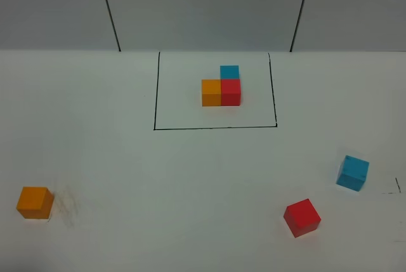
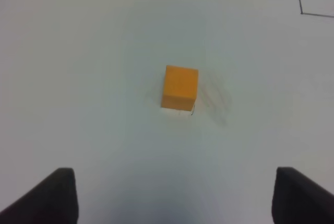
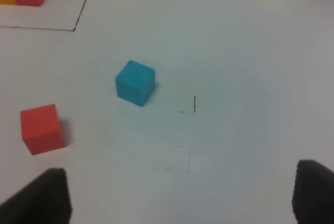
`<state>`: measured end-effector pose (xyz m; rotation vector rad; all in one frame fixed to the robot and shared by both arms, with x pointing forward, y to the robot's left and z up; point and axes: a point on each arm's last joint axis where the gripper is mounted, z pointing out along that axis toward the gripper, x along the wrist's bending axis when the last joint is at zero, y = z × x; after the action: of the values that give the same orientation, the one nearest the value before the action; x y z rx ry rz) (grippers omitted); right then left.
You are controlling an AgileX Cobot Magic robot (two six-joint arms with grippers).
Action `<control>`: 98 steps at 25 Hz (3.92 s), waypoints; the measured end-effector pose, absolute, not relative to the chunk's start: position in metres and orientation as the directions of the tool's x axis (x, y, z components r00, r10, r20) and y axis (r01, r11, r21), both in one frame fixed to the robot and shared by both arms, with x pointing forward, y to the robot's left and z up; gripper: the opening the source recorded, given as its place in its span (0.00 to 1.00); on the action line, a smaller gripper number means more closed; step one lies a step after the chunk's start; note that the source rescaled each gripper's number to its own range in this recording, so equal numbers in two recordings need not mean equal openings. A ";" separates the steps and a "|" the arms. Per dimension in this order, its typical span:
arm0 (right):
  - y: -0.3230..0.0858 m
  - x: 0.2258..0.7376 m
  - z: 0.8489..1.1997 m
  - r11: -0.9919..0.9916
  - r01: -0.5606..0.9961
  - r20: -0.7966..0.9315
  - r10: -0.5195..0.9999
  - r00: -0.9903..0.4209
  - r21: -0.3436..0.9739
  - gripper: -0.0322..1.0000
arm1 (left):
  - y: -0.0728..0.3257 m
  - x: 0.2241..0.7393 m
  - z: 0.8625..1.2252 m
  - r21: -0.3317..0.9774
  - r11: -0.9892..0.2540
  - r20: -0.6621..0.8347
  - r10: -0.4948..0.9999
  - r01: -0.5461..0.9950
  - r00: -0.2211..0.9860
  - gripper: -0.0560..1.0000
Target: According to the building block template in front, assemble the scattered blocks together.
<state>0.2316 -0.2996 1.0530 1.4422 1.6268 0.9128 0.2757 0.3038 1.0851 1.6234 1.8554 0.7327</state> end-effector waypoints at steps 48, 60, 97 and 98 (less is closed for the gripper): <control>-0.300 0.232 1.053 0.105 0.448 -0.083 0.994 -0.069 0.888 0.74 | 0.304 0.515 0.911 0.152 0.097 -0.090 0.992 0.984 -0.084 0.69; -0.300 0.232 1.053 0.105 0.448 -0.083 0.994 -0.069 0.888 0.74 | 0.305 0.519 0.895 0.133 0.100 -0.084 0.992 0.986 -0.089 0.43; -0.300 0.232 1.053 0.105 0.448 -0.083 0.994 -0.069 0.888 0.74 | 0.024 0.573 0.916 0.090 -0.996 0.093 -0.018 -0.026 0.996 0.08; -0.300 0.232 1.053 0.105 0.448 -0.083 0.994 -0.069 0.888 0.74 | 0.022 0.573 0.912 0.097 -0.994 0.082 -0.034 -0.042 0.996 0.08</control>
<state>0.2316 -0.2996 1.0530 1.4422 1.6268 0.9128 0.5730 0.0222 0.9117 3.0399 -0.0585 0.1224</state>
